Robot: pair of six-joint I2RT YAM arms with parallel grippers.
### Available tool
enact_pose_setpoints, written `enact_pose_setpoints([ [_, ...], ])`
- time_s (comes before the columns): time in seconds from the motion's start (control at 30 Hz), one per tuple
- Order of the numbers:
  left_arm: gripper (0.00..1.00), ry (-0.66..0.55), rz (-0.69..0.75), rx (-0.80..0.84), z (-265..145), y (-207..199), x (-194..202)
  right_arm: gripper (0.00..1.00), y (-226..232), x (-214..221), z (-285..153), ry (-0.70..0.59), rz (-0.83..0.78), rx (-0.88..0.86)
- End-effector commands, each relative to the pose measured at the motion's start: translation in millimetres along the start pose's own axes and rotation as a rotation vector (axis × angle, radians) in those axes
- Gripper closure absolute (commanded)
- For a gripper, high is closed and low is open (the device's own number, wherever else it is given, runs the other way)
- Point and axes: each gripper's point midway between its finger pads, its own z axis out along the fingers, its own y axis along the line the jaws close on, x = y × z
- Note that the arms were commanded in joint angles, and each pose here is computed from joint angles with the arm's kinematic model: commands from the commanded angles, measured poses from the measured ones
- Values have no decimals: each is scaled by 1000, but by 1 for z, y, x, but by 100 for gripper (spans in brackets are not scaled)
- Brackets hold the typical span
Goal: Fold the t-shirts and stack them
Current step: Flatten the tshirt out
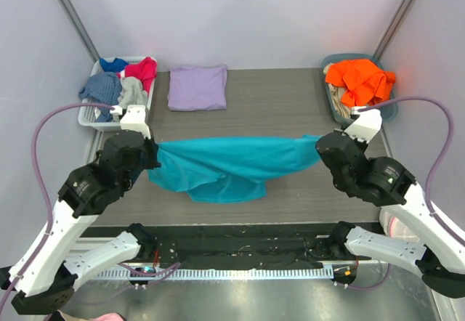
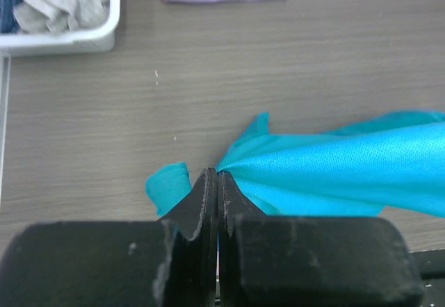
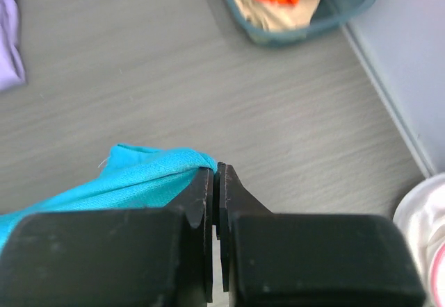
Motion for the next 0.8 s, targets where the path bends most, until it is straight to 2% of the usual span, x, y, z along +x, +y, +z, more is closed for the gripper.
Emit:
enact_pose_setpoints([
  [0.0,100,-72,20,-7,-15,4,-34,99,-12,-67,-15,-172,51,30],
  [0.17,100,-117,42,37,-21,-9,-65,99,-14,-126,-37,-279,108,-6],
  [0.2,100,-142,39,48,-26,-10,-76,99,-13,-132,-38,-289,67,1],
  [0.37,100,-211,74,77,-37,-18,-114,99,-11,-174,-52,-364,77,-12],
  [0.57,100,-256,95,98,-40,-29,-142,99,-6,-202,-59,-417,68,-15],
  [0.77,100,-257,106,123,-40,-35,-149,99,-4,-211,-63,-438,73,-39],
])
